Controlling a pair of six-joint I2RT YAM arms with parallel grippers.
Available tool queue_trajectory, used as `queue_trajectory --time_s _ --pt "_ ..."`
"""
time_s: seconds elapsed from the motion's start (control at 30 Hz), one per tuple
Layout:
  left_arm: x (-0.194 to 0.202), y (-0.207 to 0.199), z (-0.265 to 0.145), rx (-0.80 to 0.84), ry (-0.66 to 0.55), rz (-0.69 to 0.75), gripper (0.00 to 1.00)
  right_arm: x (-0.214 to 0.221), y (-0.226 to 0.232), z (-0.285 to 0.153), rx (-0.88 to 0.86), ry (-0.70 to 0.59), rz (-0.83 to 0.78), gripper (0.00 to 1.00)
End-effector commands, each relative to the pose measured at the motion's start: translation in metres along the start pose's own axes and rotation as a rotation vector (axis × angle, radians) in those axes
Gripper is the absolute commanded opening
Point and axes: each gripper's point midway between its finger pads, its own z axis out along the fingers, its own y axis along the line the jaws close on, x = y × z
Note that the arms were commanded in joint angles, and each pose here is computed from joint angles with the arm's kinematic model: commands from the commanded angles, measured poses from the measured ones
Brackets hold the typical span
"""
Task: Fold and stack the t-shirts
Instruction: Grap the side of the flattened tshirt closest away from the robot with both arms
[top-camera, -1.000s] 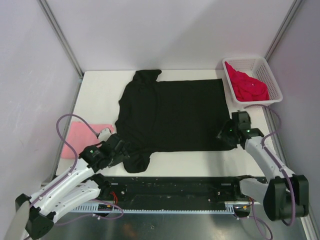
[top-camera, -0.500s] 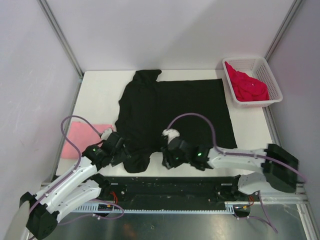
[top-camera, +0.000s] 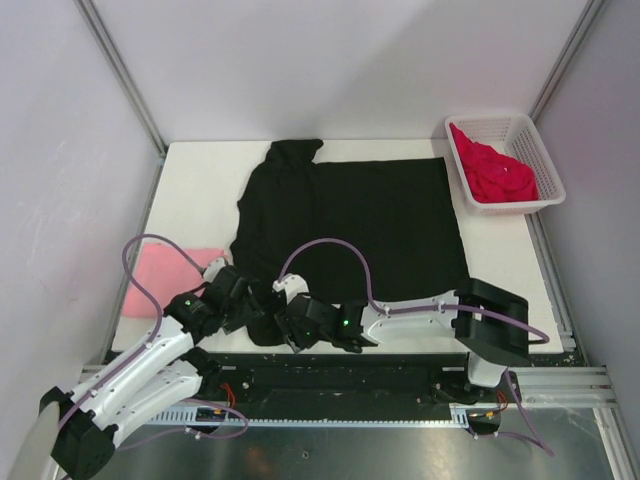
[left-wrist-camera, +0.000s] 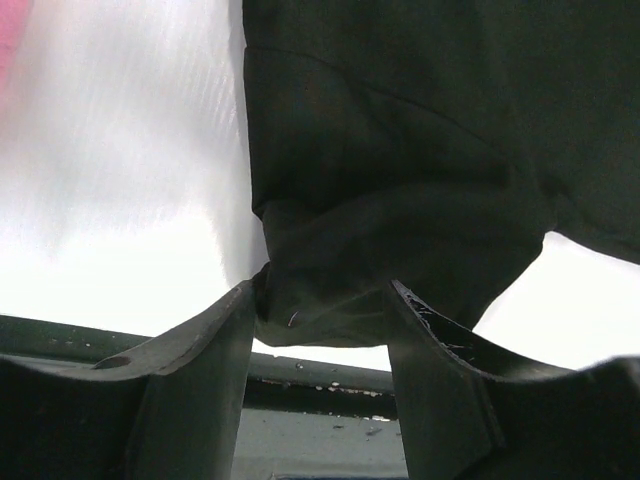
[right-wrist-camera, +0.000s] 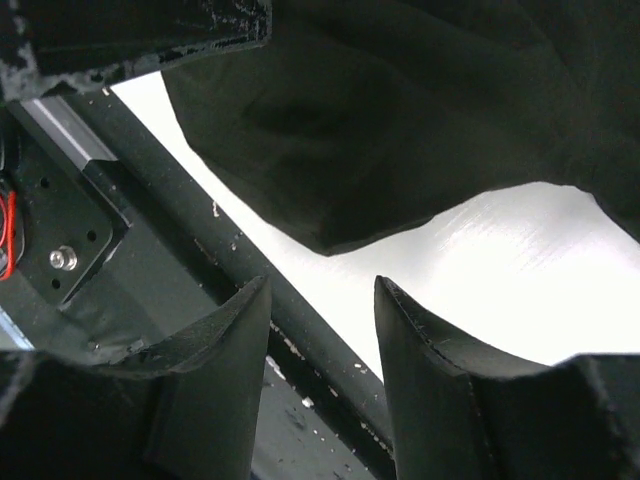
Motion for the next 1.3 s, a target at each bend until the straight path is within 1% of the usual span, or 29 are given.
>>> queue_trajectory --time_s 0.0,0.07,0.13,0.2,0.27,0.33,0.4,0.47,0.53,0.67,0.73,0.87,0.9,0.93,0.97,1.0,1.03,1.07,1.1,1.17,1.27 --pt "-0.006 -0.004 0.002 0.02 -0.02 0.006 0.59 -0.023 0.006 0.01 0.015 -0.061 0.011 0.51" --pt "-0.008 -0.005 0.002 0.02 -0.024 0.008 0.59 -0.022 0.003 0.015 0.027 -0.044 0.022 0.49" --pt "-0.012 -0.005 0.002 0.02 -0.03 0.009 0.6 -0.022 -0.001 0.019 0.031 -0.03 0.04 0.43" --pt "-0.016 -0.007 0.003 0.022 -0.038 0.009 0.6 -0.023 -0.004 0.022 0.023 -0.019 0.065 0.34" --pt "-0.02 -0.009 0.004 0.023 -0.042 0.011 0.59 -0.029 -0.008 0.023 0.016 -0.017 0.091 0.23" --pt "-0.025 -0.011 0.007 0.022 -0.045 0.014 0.54 -0.039 -0.012 0.022 0.005 -0.025 0.117 0.12" --pt "-0.03 -0.015 0.01 0.023 -0.052 0.021 0.46 -0.051 -0.017 0.021 -0.012 -0.033 0.15 0.04" --pt "-0.036 -0.019 0.013 0.023 -0.06 0.031 0.36 -0.065 -0.026 0.022 -0.027 -0.038 0.193 0.01" --pt "-0.044 -0.024 0.017 0.023 -0.065 0.04 0.27 -0.074 -0.034 0.024 -0.052 -0.034 0.234 0.0" --pt "-0.063 -0.036 0.027 0.02 -0.073 0.046 0.15 -0.091 -0.05 0.031 -0.105 -0.021 0.316 0.0" --pt "-0.074 -0.041 0.034 0.015 -0.071 0.042 0.12 -0.099 -0.06 0.037 -0.119 -0.017 0.357 0.0" --pt "-0.096 -0.051 0.05 0.0 -0.061 0.05 0.11 -0.109 -0.076 0.049 -0.13 0.001 0.413 0.0" --pt "-0.1 -0.054 0.054 0.0 -0.054 0.054 0.12 -0.11 -0.081 0.051 -0.125 0.006 0.419 0.0" --pt "-0.105 -0.056 0.057 0.001 -0.051 0.059 0.15 -0.11 -0.084 0.054 -0.121 0.014 0.423 0.0" --pt "-0.107 -0.057 0.059 0.003 -0.047 0.069 0.22 -0.11 -0.088 0.055 -0.115 0.02 0.426 0.01" --pt "-0.111 -0.058 0.059 0.01 -0.049 0.079 0.34 -0.111 -0.092 0.055 -0.105 0.022 0.427 0.03" --pt "-0.115 -0.06 0.057 0.019 -0.054 0.089 0.46 -0.111 -0.096 0.054 -0.092 0.021 0.422 0.07" --pt "-0.118 -0.062 0.055 0.033 -0.06 0.1 0.56 -0.111 -0.099 0.053 -0.075 0.02 0.415 0.11" --pt "-0.12 -0.064 0.05 0.051 -0.069 0.113 0.63 -0.112 -0.103 0.051 -0.057 0.016 0.408 0.15" --pt "-0.122 -0.068 0.039 0.093 -0.088 0.128 0.71 -0.114 -0.108 0.046 -0.03 0.009 0.394 0.21" --pt "-0.111 -0.065 0.024 0.138 -0.089 0.118 0.73 -0.117 -0.112 0.04 -0.007 -0.005 0.384 0.28"
